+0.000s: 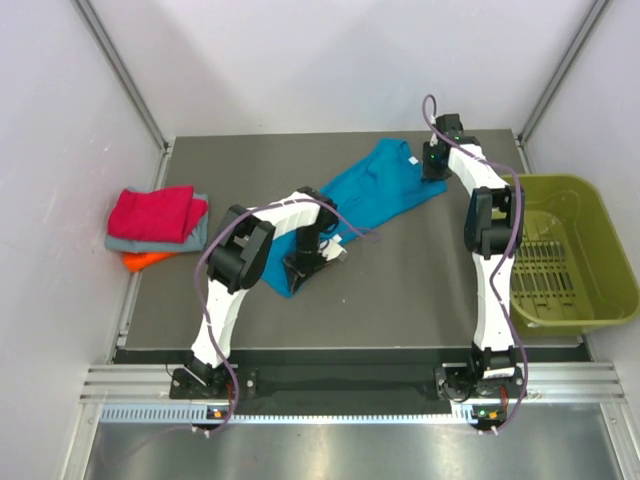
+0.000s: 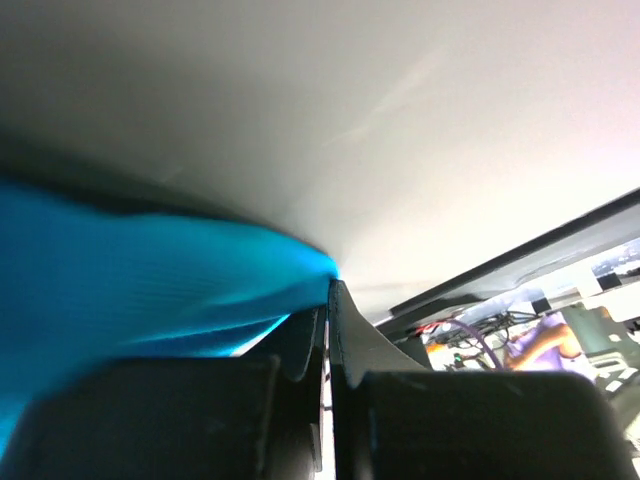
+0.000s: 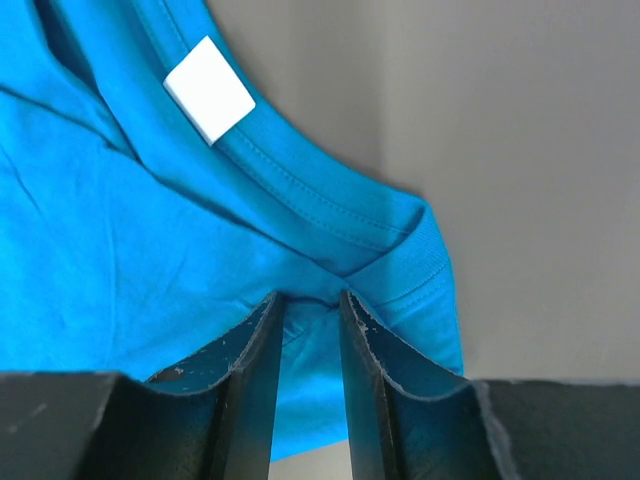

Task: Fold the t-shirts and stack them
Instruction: Fold the tshirt

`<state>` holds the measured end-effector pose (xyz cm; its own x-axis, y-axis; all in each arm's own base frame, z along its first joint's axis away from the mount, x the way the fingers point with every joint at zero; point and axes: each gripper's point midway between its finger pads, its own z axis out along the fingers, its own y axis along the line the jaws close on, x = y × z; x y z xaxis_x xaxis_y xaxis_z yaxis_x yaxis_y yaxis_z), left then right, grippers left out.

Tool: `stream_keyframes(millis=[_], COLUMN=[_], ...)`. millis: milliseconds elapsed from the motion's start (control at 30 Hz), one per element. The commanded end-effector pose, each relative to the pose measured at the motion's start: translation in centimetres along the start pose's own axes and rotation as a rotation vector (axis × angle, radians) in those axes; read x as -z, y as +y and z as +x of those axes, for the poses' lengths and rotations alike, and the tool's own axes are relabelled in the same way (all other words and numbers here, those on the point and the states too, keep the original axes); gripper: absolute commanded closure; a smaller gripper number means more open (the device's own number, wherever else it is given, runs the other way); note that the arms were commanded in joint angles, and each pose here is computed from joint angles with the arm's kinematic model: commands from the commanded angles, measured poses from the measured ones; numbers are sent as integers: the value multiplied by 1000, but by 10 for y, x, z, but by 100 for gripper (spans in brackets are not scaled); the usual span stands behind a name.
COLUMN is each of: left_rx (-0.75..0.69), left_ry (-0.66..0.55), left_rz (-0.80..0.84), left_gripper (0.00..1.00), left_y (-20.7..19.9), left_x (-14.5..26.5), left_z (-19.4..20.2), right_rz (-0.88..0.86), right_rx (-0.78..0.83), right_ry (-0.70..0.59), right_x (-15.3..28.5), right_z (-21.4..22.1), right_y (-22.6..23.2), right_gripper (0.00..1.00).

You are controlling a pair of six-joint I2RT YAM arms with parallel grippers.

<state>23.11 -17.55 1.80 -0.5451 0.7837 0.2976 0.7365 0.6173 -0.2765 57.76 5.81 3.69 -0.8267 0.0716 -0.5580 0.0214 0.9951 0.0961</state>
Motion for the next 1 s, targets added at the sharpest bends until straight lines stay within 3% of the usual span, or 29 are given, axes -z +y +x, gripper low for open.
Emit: stream_keyframes(millis=[0,367,633,967], left_rx=[-43,-219,-269,-396], left_ry=[48,4,25,21], left_rz=[95,111,166,73], left_gripper=[100,100,100,100], left_y=[-37,-100,-127,-152], left_x=[18,20,13,17], left_z=[10,-20,-11,-10], right_rz=[-55,-122,-105,-69], right_rx=[16,113,152,178], right_ry=[-13,-96,-158,-231], right_x=[-11,-14,-10,-3], right_z=[-6,-36,-53,-75], right_y=[20,51,58,55], right_gripper=[71,70,68,67])
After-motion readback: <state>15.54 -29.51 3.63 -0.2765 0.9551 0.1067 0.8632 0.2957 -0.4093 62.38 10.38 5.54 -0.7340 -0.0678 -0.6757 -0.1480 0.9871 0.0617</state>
